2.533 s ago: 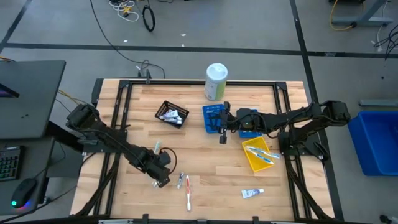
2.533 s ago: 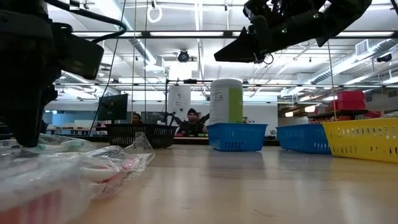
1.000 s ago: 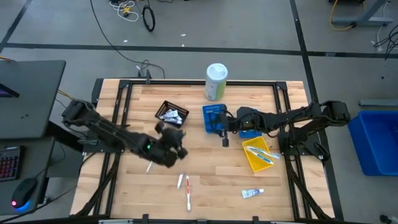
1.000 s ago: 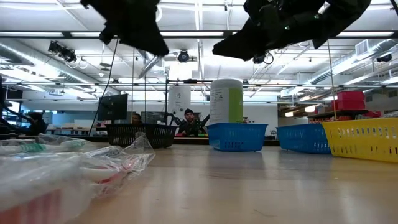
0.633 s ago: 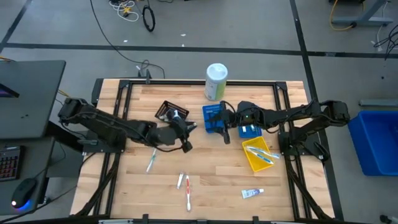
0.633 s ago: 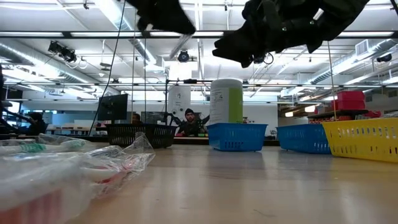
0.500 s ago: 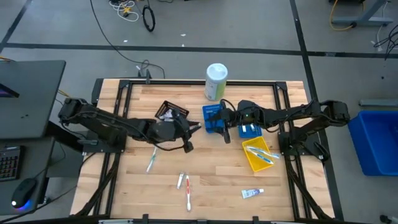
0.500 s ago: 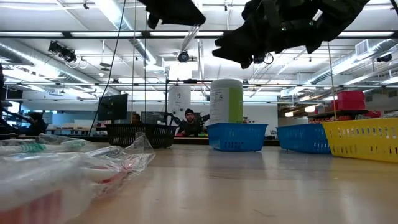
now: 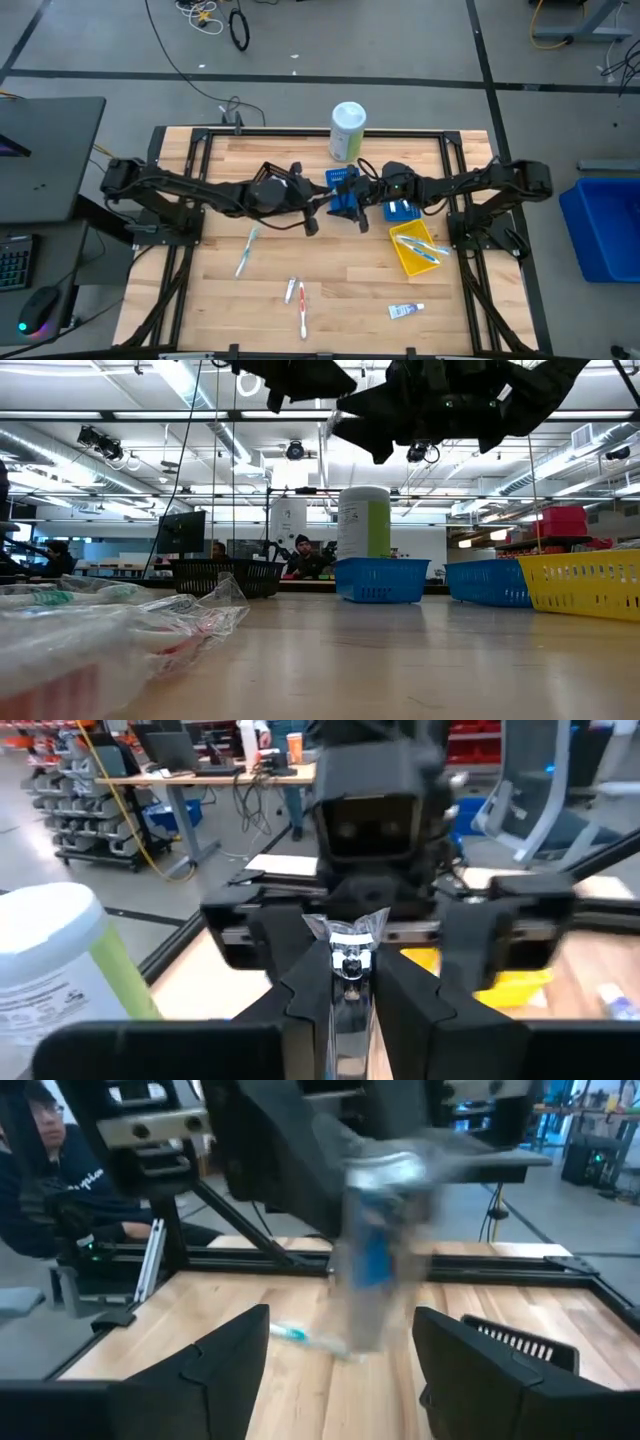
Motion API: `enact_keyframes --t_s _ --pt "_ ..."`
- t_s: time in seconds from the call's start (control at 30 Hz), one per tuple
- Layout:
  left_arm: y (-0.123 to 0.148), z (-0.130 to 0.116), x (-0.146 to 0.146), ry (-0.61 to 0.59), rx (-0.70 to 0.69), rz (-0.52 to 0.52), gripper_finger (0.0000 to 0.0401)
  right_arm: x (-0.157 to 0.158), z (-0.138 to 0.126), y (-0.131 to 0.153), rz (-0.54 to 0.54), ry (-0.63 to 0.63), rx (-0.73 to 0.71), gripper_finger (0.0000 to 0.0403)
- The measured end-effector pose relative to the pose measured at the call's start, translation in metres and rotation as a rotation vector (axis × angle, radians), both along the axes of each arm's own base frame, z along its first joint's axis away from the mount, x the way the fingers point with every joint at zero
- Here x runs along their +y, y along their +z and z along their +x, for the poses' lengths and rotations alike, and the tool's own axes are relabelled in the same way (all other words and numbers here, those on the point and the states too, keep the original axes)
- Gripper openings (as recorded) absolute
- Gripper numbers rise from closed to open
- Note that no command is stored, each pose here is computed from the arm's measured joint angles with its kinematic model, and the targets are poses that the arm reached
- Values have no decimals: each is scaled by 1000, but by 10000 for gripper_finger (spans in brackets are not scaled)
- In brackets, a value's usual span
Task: Pick & Place Travel size toiletries
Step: Put the nail cutter into the right blue basket
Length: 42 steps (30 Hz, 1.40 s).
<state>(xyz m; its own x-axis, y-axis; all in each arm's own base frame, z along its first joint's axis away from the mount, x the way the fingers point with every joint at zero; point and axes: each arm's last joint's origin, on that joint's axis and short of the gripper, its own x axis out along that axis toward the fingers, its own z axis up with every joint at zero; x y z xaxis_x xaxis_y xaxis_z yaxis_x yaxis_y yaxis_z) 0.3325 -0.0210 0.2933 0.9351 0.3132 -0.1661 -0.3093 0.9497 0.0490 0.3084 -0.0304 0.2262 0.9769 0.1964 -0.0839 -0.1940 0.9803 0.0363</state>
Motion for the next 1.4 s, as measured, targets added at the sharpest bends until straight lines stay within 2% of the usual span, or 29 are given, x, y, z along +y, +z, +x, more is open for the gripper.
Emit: enact_keyframes --t_s 0.13,0.33,0.57,0.77,1.03,1.23,1.33,1.4 --pt "-1 2 3 12 -12 0 66 0 2 -2 3 -3 0 229" --pt "-1 9 4 -3 -58 19 77 -1 2 1 -1 -5 -32 165" --pt "-10 13 3 -6 -22 22 70 -1 2 0 -1 -7 -26 104" --pt "-11 13 3 0 -25 30 83 -2 2 0 -3 -8 -24 57" --pt "-12 13 4 13 -2 47 88 -5 1 -2 5 -19 5 55" --pt "-17 13 4 26 38 48 109 -9 -7 2 44 -39 63 55" --pt "-19 12 4 27 58 47 123 -10 -16 4 41 -125 151 55" --pt "-21 12 5 28 80 41 132 -11 -26 4 25 -226 248 55"
